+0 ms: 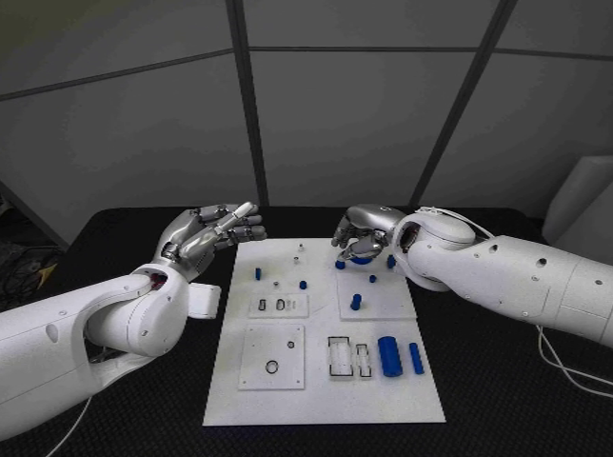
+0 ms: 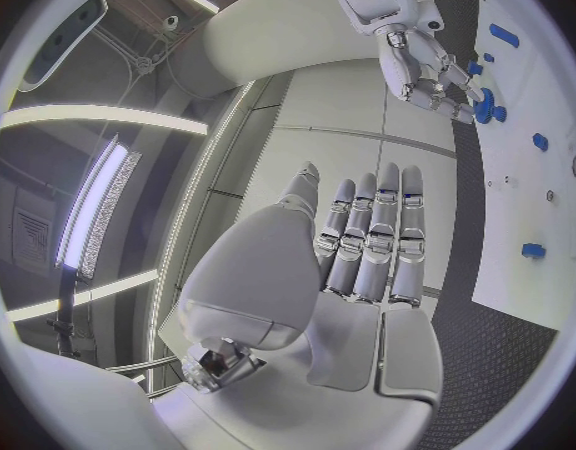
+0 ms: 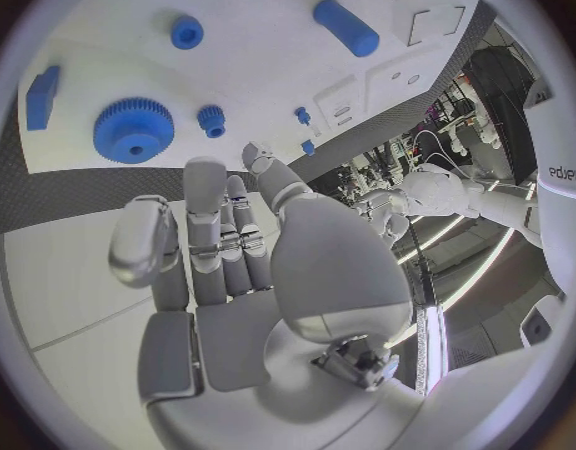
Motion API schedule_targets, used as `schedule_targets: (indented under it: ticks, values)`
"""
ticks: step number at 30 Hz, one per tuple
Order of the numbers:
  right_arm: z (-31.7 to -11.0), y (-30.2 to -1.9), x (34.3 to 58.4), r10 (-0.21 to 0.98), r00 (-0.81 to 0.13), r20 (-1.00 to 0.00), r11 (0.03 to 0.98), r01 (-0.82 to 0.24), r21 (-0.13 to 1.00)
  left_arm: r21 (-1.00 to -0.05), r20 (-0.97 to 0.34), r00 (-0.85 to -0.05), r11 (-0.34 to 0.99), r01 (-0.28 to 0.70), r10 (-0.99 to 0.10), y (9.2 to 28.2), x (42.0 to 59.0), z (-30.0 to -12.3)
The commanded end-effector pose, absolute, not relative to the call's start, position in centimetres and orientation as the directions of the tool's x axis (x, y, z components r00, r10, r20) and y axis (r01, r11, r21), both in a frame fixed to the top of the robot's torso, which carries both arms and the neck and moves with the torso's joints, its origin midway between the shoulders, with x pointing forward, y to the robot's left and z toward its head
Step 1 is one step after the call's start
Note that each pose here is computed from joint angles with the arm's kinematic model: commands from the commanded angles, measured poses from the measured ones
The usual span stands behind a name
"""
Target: Assemble the parts on the task board
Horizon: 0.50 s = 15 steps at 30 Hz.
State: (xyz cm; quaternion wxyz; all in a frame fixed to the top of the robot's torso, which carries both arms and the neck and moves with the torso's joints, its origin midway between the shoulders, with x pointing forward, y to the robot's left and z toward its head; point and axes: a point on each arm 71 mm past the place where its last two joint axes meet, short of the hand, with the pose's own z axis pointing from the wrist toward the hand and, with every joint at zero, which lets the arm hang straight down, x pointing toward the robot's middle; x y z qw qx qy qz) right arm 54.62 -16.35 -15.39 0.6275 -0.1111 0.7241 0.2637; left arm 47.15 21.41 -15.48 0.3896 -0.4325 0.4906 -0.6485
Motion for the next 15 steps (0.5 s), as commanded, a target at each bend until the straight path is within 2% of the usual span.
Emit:
schedule_targets:
  ticks: [1,15]
  values:
    - [-15.75,-16.35,54.64,0.066,-0.211,-0.975,0.864,-0.478,0.161,-0.972,0.174,-0.356,-0.218,0.089,-0.918,21.14,47.03,-15.25]
    - [-16.01,-15.94,54.66,0.029,-0.231,-0.973,0.865,-0.481,0.140,-0.972,0.175,-0.359,-0.218,0.085,-0.917,21.24,47.04,-15.28]
